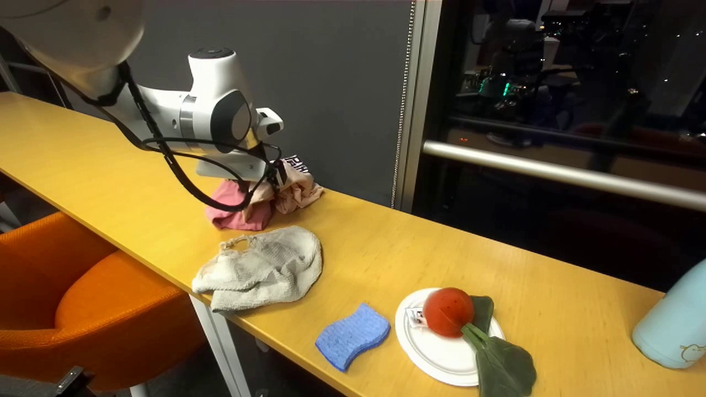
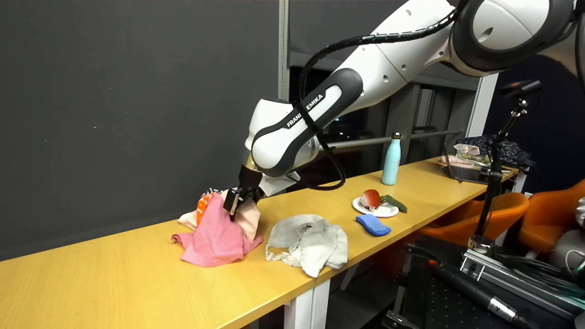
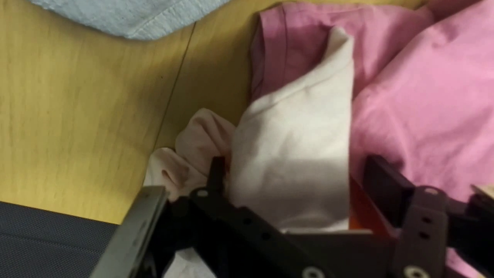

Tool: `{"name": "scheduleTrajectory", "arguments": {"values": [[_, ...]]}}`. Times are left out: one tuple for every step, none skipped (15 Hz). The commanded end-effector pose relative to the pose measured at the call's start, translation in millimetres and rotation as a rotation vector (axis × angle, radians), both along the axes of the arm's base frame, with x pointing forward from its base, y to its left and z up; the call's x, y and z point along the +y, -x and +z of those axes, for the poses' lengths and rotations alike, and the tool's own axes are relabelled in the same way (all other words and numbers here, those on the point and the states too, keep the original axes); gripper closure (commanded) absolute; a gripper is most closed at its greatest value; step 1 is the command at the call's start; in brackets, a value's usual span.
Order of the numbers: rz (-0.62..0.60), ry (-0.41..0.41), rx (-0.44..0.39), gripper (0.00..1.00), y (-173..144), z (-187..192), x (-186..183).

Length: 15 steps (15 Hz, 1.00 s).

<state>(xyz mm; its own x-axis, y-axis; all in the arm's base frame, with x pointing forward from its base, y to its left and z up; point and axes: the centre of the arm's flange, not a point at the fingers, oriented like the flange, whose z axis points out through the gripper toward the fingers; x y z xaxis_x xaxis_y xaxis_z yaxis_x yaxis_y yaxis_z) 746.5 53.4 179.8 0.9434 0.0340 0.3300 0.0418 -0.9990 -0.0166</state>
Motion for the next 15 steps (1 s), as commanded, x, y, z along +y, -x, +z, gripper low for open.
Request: {"name": "scheduleTrajectory", "arguments": {"values": [[-0.011, 0.015, -0.033, 0.41, -12, 8, 10], [-0.007, 0.014, -0.04, 0.48, -11, 14, 12], [-0.005, 0.017, -0.047, 0.55, -10, 22, 15], [-0.001, 0.018, -0.056, 0.63, -11, 28, 18], [0.002, 0.02, -0.062, 0.7, -11, 35, 21], [0.007, 0.019, -0.071, 0.79, -12, 40, 24], [0.013, 0.014, -0.072, 0.85, -13, 45, 29], [0.016, 0.015, -0.073, 0.92, -13, 48, 34], [0.02, 0.016, -0.078, 0.99, -13, 53, 38], [0.024, 0.018, -0.085, 1.0, -13, 61, 43], [0.027, 0.021, -0.094, 1.0, -13, 68, 46], [0.029, 0.035, -0.102, 1.0, -13, 79, 47], [0.03, 0.047, -0.113, 0.99, -14, 89, 47], [0.026, 0.061, -0.125, 0.99, -16, 102, 43], [0.022, 0.074, -0.141, 0.99, -17, 117, 40]]}}
